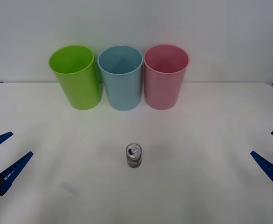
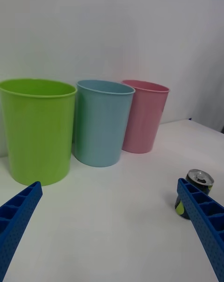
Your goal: Grasp the object on the table and drop it into the matching bin: aluminum can to the light blue bin, PET bottle to the pink bin.
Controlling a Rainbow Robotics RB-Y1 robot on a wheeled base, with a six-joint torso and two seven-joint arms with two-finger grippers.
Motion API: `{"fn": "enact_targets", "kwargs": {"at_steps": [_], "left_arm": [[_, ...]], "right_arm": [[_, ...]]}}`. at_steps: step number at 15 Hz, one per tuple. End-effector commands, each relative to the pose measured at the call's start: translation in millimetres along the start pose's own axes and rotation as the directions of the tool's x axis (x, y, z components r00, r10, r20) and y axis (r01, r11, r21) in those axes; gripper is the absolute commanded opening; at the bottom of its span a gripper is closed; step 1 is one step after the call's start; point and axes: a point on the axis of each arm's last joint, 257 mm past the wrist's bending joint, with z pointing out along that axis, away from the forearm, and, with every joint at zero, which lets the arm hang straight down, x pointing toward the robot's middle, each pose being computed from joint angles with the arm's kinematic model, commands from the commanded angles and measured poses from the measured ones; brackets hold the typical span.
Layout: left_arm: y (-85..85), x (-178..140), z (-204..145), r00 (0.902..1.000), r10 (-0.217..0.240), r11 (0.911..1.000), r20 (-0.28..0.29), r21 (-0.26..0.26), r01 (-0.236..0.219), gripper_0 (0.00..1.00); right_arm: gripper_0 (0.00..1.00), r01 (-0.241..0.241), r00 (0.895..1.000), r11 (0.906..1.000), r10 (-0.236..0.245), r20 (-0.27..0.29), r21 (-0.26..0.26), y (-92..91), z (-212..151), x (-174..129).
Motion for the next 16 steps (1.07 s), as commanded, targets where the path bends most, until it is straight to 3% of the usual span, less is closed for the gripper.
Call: {"fn": "enact_targets", "kwargs": {"at_steps": [1,8,16], "left_arm": [[0.0,0.0,0.0,1.0,0.0,1.0,0.0,0.0,0.0,1.0],[0.0,0.0,0.0,1.0,0.0,1.0,0.0,0.0,0.0,1.0],[0.0,0.0,0.0,1.0,0.0,1.0,0.0,0.0,0.0,1.0]], "right_arm": [[1.0,0.0,1.0,1.0,0.0,0.0,0.0,0.0,0.0,0.0],[1.0,-0.015,1.0,0.9985,0.014,-0.019,-0.053,16.5,10.1,9.6],[1.0,-0.026,0.995,0.9898,0.012,-0.099,-0.14,51.3,39.7,49.3]]}}
